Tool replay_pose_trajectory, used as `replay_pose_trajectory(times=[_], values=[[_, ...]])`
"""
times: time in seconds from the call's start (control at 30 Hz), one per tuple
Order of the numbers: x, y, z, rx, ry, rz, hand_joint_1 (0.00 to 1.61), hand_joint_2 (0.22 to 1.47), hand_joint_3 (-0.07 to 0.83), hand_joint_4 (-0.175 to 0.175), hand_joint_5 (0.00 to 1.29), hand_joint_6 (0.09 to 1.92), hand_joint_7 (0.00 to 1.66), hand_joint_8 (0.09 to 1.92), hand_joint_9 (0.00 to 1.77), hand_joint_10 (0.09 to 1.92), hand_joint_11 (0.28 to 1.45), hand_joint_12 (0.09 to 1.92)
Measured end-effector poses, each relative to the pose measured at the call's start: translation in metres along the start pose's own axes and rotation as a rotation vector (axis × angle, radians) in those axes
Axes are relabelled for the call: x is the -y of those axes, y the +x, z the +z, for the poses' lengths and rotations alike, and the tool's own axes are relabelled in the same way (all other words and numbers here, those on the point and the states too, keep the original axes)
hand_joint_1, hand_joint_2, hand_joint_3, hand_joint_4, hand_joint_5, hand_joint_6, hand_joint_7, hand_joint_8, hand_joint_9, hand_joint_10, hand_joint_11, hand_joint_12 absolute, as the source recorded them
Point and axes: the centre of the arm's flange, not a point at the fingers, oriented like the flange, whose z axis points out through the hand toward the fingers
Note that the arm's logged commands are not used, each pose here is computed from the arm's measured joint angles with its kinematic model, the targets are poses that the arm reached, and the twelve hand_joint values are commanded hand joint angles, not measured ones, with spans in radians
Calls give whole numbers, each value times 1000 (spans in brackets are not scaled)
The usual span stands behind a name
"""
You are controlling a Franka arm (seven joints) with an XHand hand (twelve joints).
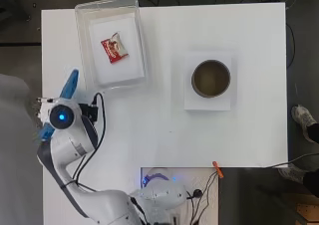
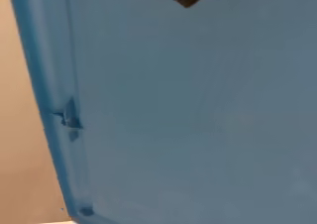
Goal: Teleoperate dual arm-hand system to remove items from a box
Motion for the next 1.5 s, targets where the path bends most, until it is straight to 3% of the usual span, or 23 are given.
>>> replay_pose_trajectory(times=[0.1, 0.13, 0.17, 0.2, 0.27, 0.33, 0.53, 0.7, 0.77, 0.9, 1.03, 1.13, 1.17, 1.47, 1.5], values=[[81, 26, -33, 7, -33, 8, 1362, 1152, 2, -172, 688, 1279, 883, 1153, 1033, 1028, 708, 533], [119, 34, -49, 15, -51, 16, 1070, 1144, 1, -108, 608, 972, 803, 856, 932, 762, 638, 412], [150, 38, -59, 24, -64, 28, 719, 1007, -28, -52, 376, 572, 500, 500, 653, 456, 539, 275], [178, 39, -64, 29, -67, 55, 427, 870, -33, -17, 203, 302, 272, 263, 435, 247, 479, 165], [228, 35, -62, 27, -49, 157, 114, 745, -23, 14, 51, 87, 82, 87, 251, 87, 430, 87], [253, 32, -57, 28, -29, 260, 25, 748, -6, 40, 130, 87, 170, 87, 306, 87, 449, 87], [215, 20, -61, 53, -2, 469, 30, 857, 8, 80, 342, 87, 436, 87, 539, 87, 535, 87], [134, -28, -33, 90, 78, 644, 76, 881, 3, 29, 335, 87, 496, 87, 574, 87, 585, 87], [100, -66, -15, 104, 116, 711, 98, 900, 4, 38, 429, 87, 561, 87, 619, 87, 609, 87], [32, -154, 45, 159, 139, 849, 114, 914, 5, 25, 411, 87, 536, 87, 608, 87, 602, 87], [-23, -224, 84, 163, 155, 852, 111, 927, 2, 18, 424, 87, 617, 87, 697, 87, 672, 87], [-57, -268, 113, 172, 158, 832, 103, 908, -7, 21, 388, 87, 508, 87, 599, 87, 607, 87], [-64, -280, 128, 179, 168, 822, 99, 906, -5, 14, 373, 87, 535, 87, 638, 87, 629, 87], [-50, -304, 172, 189, 266, 810, 115, 884, -4, 20, 337, 87, 522, 87, 609, 87, 620, 87], [-50, -304, 174, 198, 273, 815, 128, 871, -7, 22, 296, 87, 420, 87, 515, 87, 579, 87]])
